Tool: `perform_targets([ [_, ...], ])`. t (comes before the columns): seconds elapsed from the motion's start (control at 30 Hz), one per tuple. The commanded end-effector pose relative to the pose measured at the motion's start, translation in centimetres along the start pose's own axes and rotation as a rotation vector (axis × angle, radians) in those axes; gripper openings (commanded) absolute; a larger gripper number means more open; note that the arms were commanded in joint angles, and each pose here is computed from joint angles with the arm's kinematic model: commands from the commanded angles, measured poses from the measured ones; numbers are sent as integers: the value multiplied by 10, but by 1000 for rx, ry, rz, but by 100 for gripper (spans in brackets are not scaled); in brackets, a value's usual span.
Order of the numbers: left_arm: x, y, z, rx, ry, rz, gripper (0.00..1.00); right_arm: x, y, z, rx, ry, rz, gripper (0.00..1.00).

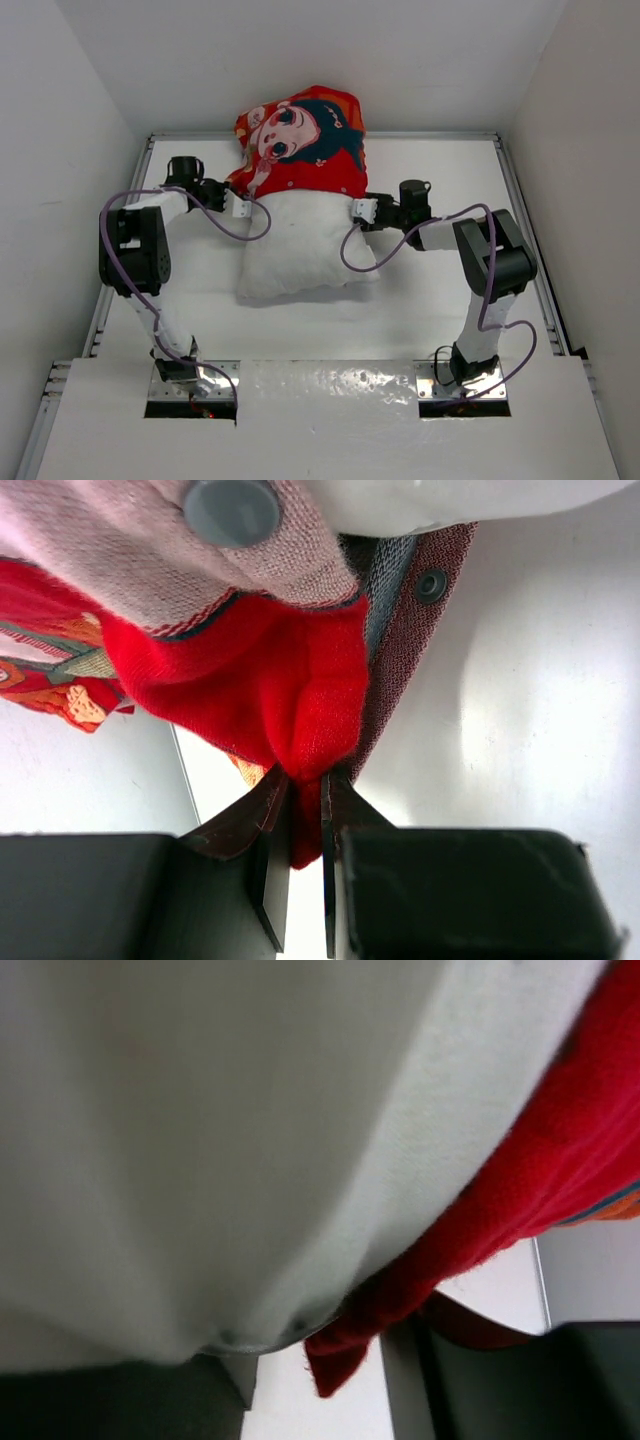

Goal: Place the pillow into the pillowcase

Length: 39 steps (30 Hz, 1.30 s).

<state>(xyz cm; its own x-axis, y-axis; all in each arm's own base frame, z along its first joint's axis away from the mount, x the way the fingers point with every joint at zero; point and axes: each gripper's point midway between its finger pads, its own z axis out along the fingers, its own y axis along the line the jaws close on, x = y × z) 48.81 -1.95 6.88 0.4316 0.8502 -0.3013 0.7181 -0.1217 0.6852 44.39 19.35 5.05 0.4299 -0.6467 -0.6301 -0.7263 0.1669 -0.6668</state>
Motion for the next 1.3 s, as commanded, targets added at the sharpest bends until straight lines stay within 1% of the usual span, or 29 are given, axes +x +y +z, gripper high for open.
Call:
perform_targets([
  [0.0,-11,26,-23,-80,-10,28,0,-22,-25,7,60,-89,26,44],
  [0.03,-11,26,-24,-84,-11,11,0,-24,-25,6,62,-92,31,37],
  [0.07,-13,30,-26,-93,-16,2,0,-27,-27,4,75,-104,60,3],
  [0.1,-14,31,-28,-97,-17,-14,0,-32,-31,3,99,-120,89,0],
  [0.17,-17,31,-31,-90,-28,-88,0,-46,-51,-9,200,-161,116,0],
  [0.23,-25,45,-46,-104,-44,-169,0,-58,-66,-24,268,-173,233,0],
  [0.3,-37,53,-62,-120,-66,-277,0,-68,-81,-34,283,-171,347,0],
  [0.4,-72,59,-89,-86,-155,-356,0,-74,-84,-49,222,-51,558,0],
  [0.47,-94,68,-113,-86,-200,-420,0,-93,-105,-66,255,-70,691,0],
  [0.5,-105,74,-121,-96,-238,-557,0,-101,-123,-76,287,-97,740,0],
  [0.53,-115,93,-137,-138,-266,-589,0,-117,-135,-87,311,-152,839,0],
  [0.57,-129,100,-148,-137,-332,-695,0,-132,-150,-95,321,-204,864,0],
  [0.6,-138,109,-156,-145,-368,-738,0,-140,-160,-102,327,-229,897,0],
  [0.63,-149,137,-176,-208,-411,-728,0,-144,-172,-111,344,-250,962,0],
  [0.67,-160,150,-189,-217,-465,-861,0,-164,-202,-126,378,-298,956,0],
  [0.7,-170,188,-219,-318,-538,-817,0,-165,-214,-137,392,-301,1041,0],
  [0.73,-174,208,-238,-371,-584,-837,0,-172,-228,-147,401,-326,1074,0],
  [0.77,-182,223,-258,-379,-666,-986,0,-196,-262,-167,422,-403,1061,0],
  [0.8,-187,259,-307,-501,-735,-896,0,-202,-278,-186,409,-447,1080,0],
  [0.83,-181,275,-322,-527,-778,-919,0,-238,-309,-215,413,-550,1084,0],
  [0.87,-183,299,-359,-574,-831,-931,0,-231,-319,-217,395,-549,1155,0],
  [0.9,-201,307,-389,-614,-852,-887,0,-242,-331,-224,403,-562,1140,0],
  [0.93,-187,317,-388,-626,-851,-907,0,-275,-352,-250,434,-610,1073,0],
  [1.0,-200,331,-415,-701,-872,-840,0,-281,-361,-259,467,-606,1088,0],
  [1.07,-215,335,-437,-764,-926,-805,0,-295,-364,-273,494,-661,1105,0],
  [1.13,-238,344,-471,-877,-973,-671,0,-328,-373,-310,570,-757,1029,0],
  [1.2,-257,350,-504,-977,-979,-545,0,-352,-375,-338,628,-794,966,0],
  [1.23,-260,350,-509,-992,-983,-537,0,-358,-373,-348,653,-794,940,0],
  [1.27,-249,349,-496,-970,-976,-598,0,-342,-366,-339,661,-763,981,0],
])
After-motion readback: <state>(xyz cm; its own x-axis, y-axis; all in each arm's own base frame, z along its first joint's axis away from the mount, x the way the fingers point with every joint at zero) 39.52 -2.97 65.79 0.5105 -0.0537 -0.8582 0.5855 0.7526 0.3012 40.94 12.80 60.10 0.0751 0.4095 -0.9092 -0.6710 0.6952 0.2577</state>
